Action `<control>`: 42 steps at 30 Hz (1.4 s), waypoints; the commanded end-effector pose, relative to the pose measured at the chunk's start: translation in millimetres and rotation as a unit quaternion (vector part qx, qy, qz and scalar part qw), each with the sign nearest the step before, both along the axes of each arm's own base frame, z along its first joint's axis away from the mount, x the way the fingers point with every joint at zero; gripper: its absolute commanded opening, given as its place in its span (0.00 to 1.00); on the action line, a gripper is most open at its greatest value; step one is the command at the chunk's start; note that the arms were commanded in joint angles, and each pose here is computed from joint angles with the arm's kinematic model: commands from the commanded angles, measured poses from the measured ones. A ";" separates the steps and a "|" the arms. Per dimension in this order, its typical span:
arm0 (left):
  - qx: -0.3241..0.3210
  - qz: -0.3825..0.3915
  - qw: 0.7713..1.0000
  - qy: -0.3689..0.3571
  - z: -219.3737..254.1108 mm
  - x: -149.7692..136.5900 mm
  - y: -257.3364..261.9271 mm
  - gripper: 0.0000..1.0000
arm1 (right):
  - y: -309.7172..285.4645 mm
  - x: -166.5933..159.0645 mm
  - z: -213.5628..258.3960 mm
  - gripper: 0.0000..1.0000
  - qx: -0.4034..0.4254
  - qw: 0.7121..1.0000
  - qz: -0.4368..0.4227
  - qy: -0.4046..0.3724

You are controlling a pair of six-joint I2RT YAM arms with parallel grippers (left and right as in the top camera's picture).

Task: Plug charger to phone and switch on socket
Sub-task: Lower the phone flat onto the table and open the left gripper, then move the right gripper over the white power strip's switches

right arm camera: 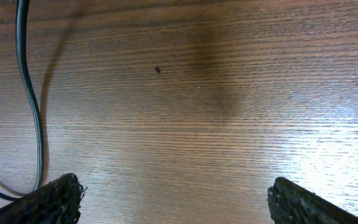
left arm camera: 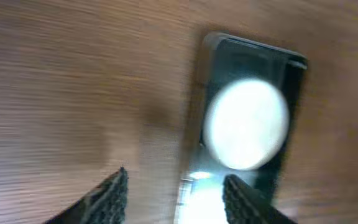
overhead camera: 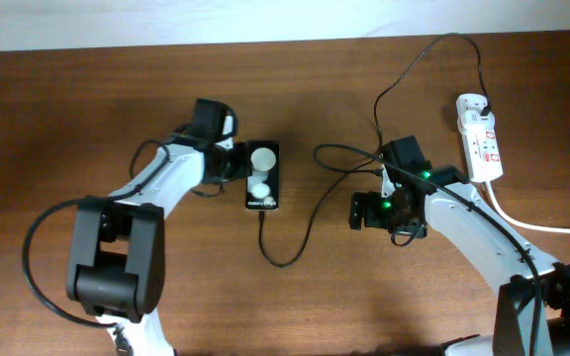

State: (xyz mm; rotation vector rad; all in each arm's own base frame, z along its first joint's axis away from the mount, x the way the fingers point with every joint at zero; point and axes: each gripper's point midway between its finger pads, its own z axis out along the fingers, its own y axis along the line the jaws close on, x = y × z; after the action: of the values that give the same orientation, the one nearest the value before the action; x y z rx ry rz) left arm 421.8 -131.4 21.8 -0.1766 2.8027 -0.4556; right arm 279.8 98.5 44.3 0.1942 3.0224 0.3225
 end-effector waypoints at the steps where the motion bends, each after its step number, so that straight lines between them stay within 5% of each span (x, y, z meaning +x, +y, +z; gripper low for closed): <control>1: 0.004 0.045 0.999 -0.003 4.8 12.2 40.3 0.97 | -3.3 3.8 6.3 0.99 -0.006 1.000 0.001 -0.015; 17: 0.004 0.068 0.998 -0.003 4.9 16.1 60.6 0.99 | -3.3 3.9 6.3 0.99 -0.006 1.000 0.001 -0.015; 22: 0.004 0.068 0.998 -0.003 4.9 16.1 60.6 0.99 | 28.7 23.0 19.0 0.99 0.084 0.995 0.014 -0.053; 23: 0.004 0.068 0.998 -0.003 4.9 16.1 60.6 0.99 | 28.6 23.7 19.3 0.81 0.085 0.995 0.008 -0.052; 25: 0.004 0.068 0.998 -0.003 4.9 16.1 60.6 0.99 | 23.4 27.3 30.3 0.13 0.076 0.996 -0.015 -0.044; 26: 0.004 0.068 0.998 -0.003 4.9 16.1 60.6 0.99 | 14.1 33.2 42.6 0.04 0.059 0.997 -0.035 -0.044; 34: 0.004 0.068 0.998 -0.003 4.9 16.1 60.6 0.99 | -104.5 80.1 233.2 0.06 -0.061 0.970 -0.184 -0.147; 39: 0.004 0.068 0.998 -0.003 4.9 16.1 60.6 0.99 | -176.0 84.0 226.2 0.17 -0.079 0.951 -0.274 -0.124; 40: 0.004 0.068 0.998 -0.003 4.9 16.1 60.6 0.99 | -188.3 85.5 214.7 0.25 -0.082 0.948 -0.288 -0.106; 42: 0.004 0.068 0.998 -0.003 4.9 16.1 60.6 0.99 | -211.8 88.9 189.1 0.78 -0.086 0.944 -0.313 -0.068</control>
State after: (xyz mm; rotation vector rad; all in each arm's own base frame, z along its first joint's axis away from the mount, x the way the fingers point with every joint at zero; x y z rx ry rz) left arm 433.1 -71.8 21.0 -0.3695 2.7803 -0.4148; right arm 365.6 -87.4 259.4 0.9263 2.6049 0.0559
